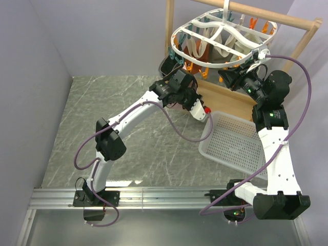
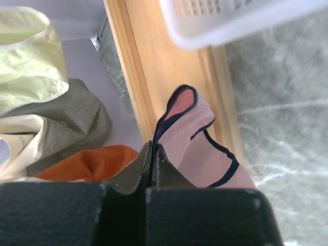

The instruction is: Clip the underwear to the hanger

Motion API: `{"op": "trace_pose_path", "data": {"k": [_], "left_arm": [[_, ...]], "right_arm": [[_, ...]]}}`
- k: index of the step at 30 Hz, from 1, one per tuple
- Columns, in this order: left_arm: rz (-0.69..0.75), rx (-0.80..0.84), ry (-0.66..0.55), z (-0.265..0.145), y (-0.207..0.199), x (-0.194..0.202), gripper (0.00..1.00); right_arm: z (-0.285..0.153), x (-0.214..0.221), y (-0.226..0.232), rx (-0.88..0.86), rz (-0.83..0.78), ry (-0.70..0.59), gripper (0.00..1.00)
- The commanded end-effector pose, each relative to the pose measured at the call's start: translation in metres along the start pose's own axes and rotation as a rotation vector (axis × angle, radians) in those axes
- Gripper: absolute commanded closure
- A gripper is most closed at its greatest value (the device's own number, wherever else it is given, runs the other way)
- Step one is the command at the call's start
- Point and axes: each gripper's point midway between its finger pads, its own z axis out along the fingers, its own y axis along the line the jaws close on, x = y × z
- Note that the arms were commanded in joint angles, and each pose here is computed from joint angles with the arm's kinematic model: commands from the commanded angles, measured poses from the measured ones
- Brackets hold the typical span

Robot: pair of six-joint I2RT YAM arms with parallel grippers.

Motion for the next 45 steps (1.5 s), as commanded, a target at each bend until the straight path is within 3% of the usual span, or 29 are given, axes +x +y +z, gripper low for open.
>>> {"op": "trace_pose_path", "data": {"k": [1, 13, 25, 30, 35, 45], "left_arm": [[-0.177, -0.017, -0.105, -0.022, 0.007, -0.029, 1.00], [-0.662, -0.054, -0.278, -0.069, 0.020, -0.077, 1.00], [-1.017, -0.173, -0.364, -0.099, 0.050, -0.096, 1.00], [-1.056, -0.264, -0.334, -0.105, 0.063, -0.090, 1.00], [-1.019, -0.464, -0.261, -0.109, 0.083, -0.076, 1.00], [-0.969, -0.712, -0.253, -0.126, 0.107, -0.070, 1.00]], "right_arm": [[0.000, -0.015, 0.007, -0.022, -0.027, -0.051, 1.00], [0.000, -0.012, 0.007, -0.019, -0.011, -0.048, 1.00], [0.001, -0.013, 0.007, -0.022, -0.009, -0.054, 1.00], [0.000, -0.012, 0.009, -0.028, 0.007, -0.054, 1.00], [-0.001, -0.008, 0.011, -0.034, 0.032, -0.047, 1.00], [0.001, 0.002, 0.010, -0.033, 0.081, -0.021, 1.00]]}}
